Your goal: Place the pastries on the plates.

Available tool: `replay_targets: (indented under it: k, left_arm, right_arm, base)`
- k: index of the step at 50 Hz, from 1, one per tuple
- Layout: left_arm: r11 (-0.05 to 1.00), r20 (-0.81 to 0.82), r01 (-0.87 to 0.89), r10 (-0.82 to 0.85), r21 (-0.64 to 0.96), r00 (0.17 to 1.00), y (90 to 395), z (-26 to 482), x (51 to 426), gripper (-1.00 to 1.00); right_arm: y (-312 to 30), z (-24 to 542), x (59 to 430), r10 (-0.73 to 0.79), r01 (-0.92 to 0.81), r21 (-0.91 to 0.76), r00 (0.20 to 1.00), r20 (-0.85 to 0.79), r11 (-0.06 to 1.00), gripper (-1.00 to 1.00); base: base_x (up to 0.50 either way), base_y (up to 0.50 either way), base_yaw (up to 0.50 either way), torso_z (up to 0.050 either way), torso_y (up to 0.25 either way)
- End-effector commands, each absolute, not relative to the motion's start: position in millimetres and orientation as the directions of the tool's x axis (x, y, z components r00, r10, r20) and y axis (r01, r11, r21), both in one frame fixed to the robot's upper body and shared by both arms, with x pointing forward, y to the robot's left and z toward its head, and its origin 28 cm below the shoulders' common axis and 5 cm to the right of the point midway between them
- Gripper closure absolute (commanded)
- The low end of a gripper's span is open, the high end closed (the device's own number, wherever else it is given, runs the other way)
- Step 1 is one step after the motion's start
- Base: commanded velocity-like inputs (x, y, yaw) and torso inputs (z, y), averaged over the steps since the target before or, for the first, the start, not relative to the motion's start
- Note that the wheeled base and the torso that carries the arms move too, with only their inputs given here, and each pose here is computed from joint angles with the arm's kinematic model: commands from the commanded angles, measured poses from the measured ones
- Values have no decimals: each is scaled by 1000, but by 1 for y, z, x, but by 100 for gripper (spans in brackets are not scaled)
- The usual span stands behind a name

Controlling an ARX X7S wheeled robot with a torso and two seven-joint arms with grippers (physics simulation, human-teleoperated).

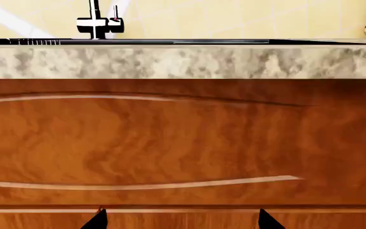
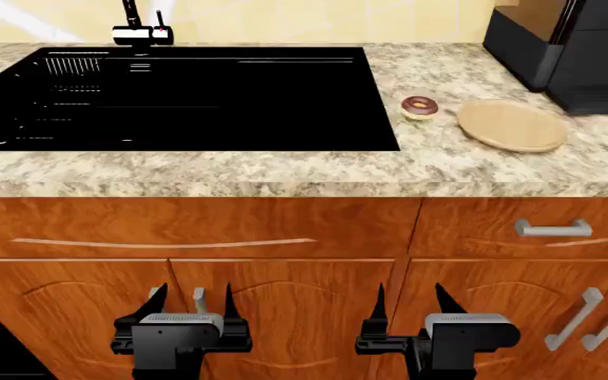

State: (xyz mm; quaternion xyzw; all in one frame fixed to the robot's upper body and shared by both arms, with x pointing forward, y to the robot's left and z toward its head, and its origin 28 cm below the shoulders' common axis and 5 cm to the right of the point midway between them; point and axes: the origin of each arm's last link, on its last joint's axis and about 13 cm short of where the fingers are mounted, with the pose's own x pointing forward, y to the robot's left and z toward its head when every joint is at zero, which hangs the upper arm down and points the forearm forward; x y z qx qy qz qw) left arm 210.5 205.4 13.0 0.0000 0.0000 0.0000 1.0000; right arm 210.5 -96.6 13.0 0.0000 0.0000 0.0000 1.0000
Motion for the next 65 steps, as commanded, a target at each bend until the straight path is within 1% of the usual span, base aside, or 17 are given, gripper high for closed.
replay_targets:
  k: [1,4,13,31,33,39,44,60,65]
  left_arm:
    - [1000,3,5,-5,-7,1000,205,13,211,-100]
    - [1000,1,8,-8,-2,1000,205,12,210,-100]
    - [1000,3,9,-9,7,1000,207,12,209,-100]
    - [1000,-7,11,-11,0,1000,208,11,209,-100]
    - [1000,1,19,-19,17,1000,206,11,208,-100]
    - [1000,6,-4,4,-14,1000,207,12,210,-100]
    - [1000,14,12,-12,9,1000,207,11,210,-100]
    - [1000,31,-5,5,1,999,207,13,211,-100]
    - [1000,41,10,-10,8,999,208,13,209,-100]
  right_arm:
    - [-96,14,210,-7,7,-9,1000,4,1000,-100]
    - [-94,14,210,-4,4,-36,1000,7,999,-100]
    - [-94,15,211,-7,7,-36,1000,1,999,-100]
    - [-94,18,210,-1,2,-38,1000,23,999,-100]
    - [-95,18,210,-5,6,-29,1000,23,1000,-100]
    - [-94,17,211,1,0,-42,1000,27,999,-100]
    - [-95,18,210,2,0,-54,999,34,999,-100]
    - [-94,18,209,14,-11,-65,999,36,998,-100]
    - [-94,19,209,6,-4,-65,999,36,998,-100]
  base:
    - [0,0,0,0,0]
    - [0,0,0,0,0]
    - [0,-16,0,0,0]
    - [0,-500,0,0,0]
    - [4,-500,0,0,0]
    - [62,-500,0,0,0]
    - [155,-351,0,0,0]
    - [304,-249,0,0,0]
    - [300,-157,0,41,0]
